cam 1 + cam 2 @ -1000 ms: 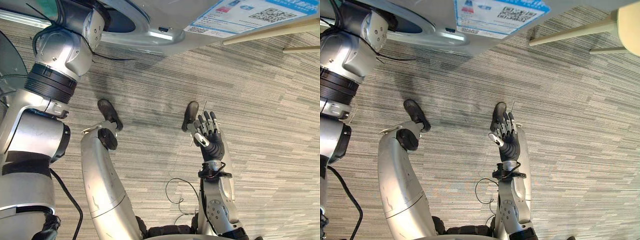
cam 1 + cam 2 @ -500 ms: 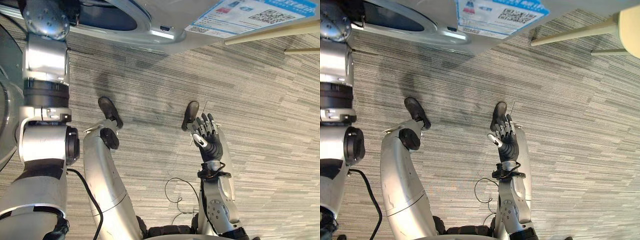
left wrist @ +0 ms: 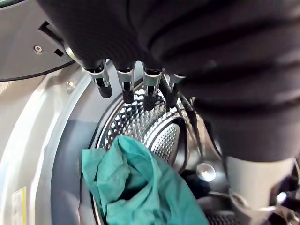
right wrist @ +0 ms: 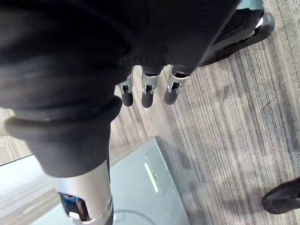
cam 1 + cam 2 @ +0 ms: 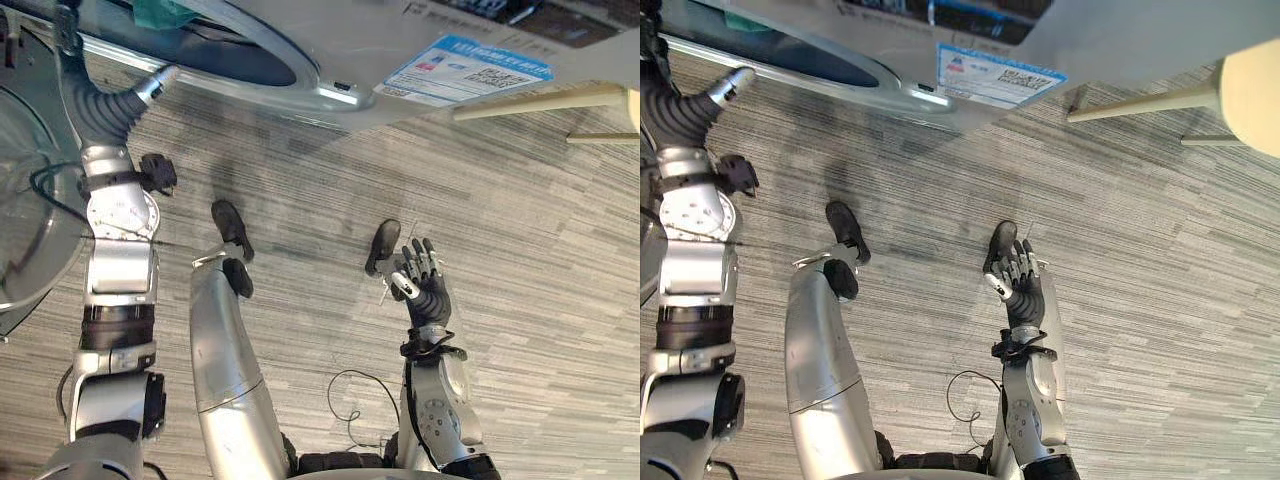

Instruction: Pick up the laundry basket with both hands and put the clothes into the washing machine.

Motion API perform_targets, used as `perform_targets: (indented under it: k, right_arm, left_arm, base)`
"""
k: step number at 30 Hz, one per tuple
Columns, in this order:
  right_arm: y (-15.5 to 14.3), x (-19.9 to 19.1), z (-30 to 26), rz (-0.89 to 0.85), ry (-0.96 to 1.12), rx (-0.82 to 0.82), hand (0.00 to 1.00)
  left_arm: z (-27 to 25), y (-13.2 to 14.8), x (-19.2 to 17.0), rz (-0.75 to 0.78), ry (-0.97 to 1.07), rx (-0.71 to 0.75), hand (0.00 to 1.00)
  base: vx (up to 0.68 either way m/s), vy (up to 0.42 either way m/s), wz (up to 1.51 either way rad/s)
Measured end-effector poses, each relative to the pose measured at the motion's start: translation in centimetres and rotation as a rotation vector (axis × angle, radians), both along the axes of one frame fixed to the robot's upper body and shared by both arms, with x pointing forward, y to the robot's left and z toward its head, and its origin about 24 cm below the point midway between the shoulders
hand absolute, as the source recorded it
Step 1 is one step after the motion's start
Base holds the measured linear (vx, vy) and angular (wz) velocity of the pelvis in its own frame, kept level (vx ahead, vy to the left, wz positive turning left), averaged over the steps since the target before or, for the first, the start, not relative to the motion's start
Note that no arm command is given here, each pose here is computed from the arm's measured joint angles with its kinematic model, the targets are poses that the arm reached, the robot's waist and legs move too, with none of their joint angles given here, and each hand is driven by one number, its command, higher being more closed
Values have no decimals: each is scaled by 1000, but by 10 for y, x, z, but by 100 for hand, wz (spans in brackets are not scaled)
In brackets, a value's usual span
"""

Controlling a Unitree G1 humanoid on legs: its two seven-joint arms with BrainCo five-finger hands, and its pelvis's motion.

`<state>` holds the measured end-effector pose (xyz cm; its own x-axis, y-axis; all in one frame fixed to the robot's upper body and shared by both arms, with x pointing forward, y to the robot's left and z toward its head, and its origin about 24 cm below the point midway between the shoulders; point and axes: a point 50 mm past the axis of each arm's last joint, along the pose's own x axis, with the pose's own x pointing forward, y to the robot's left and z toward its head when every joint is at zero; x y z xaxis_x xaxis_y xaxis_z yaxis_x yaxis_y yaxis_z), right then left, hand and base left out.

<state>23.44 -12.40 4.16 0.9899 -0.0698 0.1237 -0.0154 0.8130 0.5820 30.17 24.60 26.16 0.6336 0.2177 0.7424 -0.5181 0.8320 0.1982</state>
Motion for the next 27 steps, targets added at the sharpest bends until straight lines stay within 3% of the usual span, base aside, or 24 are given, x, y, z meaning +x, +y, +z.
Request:
perform_targets:
  k: [14, 21, 25, 27]
  right_arm:
    - [-3, 2, -1, -10, 15, -9, 0]
    - [-23, 1, -19, -108, 126, -172, 0]
    - [-36, -9, -46, -91, 264, -368, 0]
    - [-49, -34, -76, -87, 420, -459, 0]
  left_arm:
    - [-11, -3, -7, -42, 3, -22, 0]
    - [-117, -61, -17, -343, 304, -236, 0]
    - [-185, -107, -43, -563, 575, -326, 0]
    - [-224, -109, -64, -571, 727, -364, 0]
  base:
    - [7, 0, 0]
    - [21, 6, -5]
    - [67, 35, 9]
    - [179, 93, 24]
